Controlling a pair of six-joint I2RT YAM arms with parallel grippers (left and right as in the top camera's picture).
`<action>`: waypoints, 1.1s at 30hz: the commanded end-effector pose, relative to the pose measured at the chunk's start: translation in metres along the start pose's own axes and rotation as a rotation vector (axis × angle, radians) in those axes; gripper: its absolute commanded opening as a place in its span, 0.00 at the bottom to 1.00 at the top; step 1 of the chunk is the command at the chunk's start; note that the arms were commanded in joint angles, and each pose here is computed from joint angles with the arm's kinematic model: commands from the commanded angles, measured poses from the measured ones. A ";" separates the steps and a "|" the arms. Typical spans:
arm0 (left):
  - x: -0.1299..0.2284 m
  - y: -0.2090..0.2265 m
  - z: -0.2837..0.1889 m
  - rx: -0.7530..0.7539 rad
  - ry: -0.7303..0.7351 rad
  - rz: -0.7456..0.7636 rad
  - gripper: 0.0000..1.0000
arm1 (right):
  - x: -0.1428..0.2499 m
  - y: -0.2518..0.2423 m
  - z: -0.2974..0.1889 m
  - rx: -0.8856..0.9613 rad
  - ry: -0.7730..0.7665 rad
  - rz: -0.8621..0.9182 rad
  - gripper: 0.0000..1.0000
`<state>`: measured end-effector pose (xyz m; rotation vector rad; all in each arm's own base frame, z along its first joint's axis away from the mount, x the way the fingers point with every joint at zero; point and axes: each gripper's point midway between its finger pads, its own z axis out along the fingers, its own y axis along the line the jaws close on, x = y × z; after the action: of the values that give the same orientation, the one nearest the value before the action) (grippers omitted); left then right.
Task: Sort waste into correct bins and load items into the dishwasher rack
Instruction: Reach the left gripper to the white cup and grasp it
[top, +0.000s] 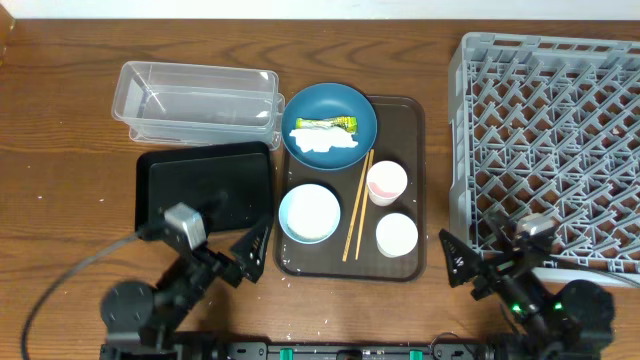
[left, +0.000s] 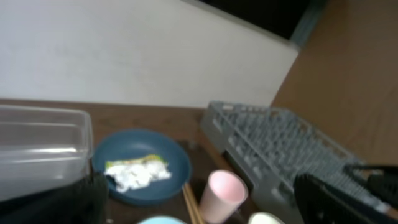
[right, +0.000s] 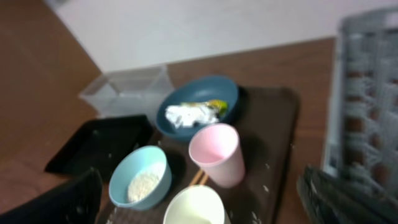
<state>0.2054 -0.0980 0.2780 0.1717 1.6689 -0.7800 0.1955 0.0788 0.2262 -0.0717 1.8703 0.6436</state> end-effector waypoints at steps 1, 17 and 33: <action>-0.020 -0.008 0.011 -0.003 0.129 -0.101 0.98 | -0.026 -0.012 -0.010 0.155 0.043 -0.032 0.99; 0.015 -0.027 0.064 0.186 0.638 -0.467 0.98 | -0.041 0.004 0.007 0.096 0.273 0.076 0.99; 0.138 -0.033 0.099 -0.269 0.890 0.122 0.91 | -0.029 -0.007 0.005 0.160 0.318 0.135 0.99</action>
<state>0.2190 -0.2218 0.1660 0.5055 2.5743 -0.5201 0.2135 0.0672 0.2453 0.0498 2.2392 0.5916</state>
